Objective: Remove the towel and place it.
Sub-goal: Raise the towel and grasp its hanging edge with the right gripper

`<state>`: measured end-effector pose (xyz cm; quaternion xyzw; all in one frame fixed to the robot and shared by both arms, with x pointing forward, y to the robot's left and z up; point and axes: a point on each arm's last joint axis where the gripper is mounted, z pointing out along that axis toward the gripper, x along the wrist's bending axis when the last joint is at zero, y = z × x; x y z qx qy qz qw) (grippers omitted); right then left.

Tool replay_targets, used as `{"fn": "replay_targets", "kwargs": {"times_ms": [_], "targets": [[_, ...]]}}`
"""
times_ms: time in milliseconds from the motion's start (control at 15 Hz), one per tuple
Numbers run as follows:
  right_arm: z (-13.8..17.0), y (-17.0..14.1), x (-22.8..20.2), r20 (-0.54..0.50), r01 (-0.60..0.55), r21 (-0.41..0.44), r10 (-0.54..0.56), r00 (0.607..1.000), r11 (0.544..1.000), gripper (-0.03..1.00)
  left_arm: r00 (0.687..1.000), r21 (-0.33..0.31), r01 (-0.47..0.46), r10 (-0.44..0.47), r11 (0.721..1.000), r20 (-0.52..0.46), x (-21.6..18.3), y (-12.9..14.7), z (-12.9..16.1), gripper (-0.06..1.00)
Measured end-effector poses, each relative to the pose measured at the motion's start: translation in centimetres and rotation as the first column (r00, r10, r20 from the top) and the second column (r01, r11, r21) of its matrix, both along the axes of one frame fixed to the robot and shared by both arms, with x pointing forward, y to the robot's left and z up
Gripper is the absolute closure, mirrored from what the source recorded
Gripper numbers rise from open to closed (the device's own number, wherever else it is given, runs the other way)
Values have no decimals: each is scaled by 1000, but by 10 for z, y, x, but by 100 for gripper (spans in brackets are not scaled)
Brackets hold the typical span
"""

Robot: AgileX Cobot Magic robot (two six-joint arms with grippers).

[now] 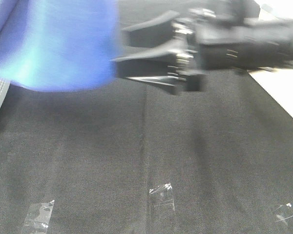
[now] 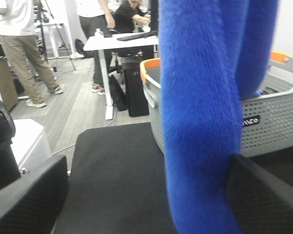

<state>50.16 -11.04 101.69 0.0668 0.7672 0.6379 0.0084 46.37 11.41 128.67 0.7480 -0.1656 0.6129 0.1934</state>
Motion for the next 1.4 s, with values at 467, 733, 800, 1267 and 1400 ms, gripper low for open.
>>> {"fn": "replay_targets", "kwargs": {"times_ms": [467,733,800,1267,1400], "targets": [[-12,25,18,5,54,-91,-54,999,994,14,1000,-8,5,-5,1000,-3,0,0,0,94],[-14,15,28,39,111,-119,-107,993,987,14,999,7,-6,6,1000,-38,0,1,-3,94],[-11,16,25,39,73,-87,-70,997,994,14,999,9,-7,7,1000,-40,0,1,-4,94],[4,33,46,82,-42,29,40,996,999,14,999,1,-2,2,1000,-54,-1,0,-4,94],[-3,35,46,9,-94,34,94,996,995,14,999,7,-6,6,1000,-48,-1,1,-4,94]]}}
